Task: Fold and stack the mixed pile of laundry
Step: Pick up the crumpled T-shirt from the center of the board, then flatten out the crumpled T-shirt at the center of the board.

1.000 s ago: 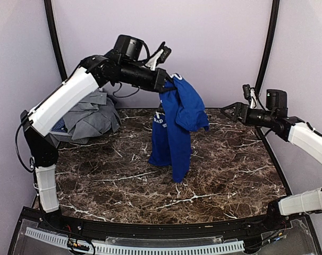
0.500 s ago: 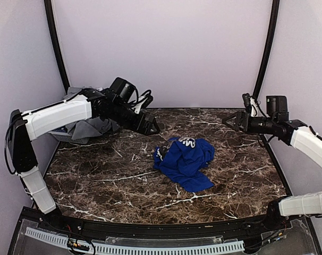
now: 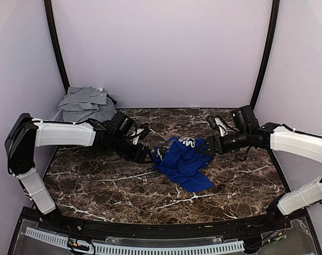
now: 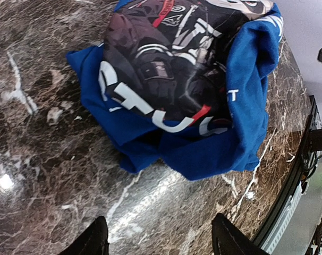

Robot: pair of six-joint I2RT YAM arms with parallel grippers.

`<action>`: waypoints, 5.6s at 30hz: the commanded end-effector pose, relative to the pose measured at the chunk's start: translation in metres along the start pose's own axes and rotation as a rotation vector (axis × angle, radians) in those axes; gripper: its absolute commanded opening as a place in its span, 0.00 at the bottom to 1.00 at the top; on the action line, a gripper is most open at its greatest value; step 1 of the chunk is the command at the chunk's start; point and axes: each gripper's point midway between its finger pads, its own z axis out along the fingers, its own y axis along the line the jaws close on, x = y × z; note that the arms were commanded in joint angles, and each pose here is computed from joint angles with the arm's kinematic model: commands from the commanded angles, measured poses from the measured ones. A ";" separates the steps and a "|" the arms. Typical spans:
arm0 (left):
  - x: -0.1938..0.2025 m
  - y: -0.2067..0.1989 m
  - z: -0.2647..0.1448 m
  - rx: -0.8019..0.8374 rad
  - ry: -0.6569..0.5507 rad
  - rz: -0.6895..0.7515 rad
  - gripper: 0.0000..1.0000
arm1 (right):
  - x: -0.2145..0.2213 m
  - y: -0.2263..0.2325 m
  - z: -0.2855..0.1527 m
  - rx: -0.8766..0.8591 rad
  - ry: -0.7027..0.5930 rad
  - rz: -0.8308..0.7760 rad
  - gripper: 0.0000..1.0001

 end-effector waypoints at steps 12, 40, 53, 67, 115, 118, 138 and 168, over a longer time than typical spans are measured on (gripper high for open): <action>0.008 -0.039 0.054 0.140 0.011 0.011 0.50 | 0.028 0.016 0.082 0.039 0.155 -0.123 0.59; -0.035 0.015 -0.065 -0.159 -0.175 0.028 0.00 | 0.030 -0.081 0.025 0.518 0.129 -0.030 0.00; -0.009 -0.083 -0.043 0.000 -0.010 0.334 0.28 | -0.009 -0.106 -0.050 0.604 -0.087 0.083 0.00; 0.040 0.017 -0.025 -0.307 0.050 0.172 0.94 | -0.014 -0.104 -0.063 0.569 -0.138 0.104 0.00; -0.063 0.081 -0.107 -0.456 -0.158 -0.093 0.46 | -0.069 -0.121 -0.079 0.506 -0.212 0.172 0.73; -0.064 0.083 -0.112 -0.466 -0.189 -0.099 0.66 | -0.062 -0.106 -0.088 0.477 -0.213 0.155 0.81; -0.022 0.071 -0.115 -0.340 -0.177 -0.155 0.70 | 0.054 -0.099 -0.020 0.268 0.013 0.355 0.50; -0.024 0.068 -0.110 -0.307 -0.185 -0.168 0.70 | 0.092 -0.116 0.010 0.269 0.086 0.463 0.32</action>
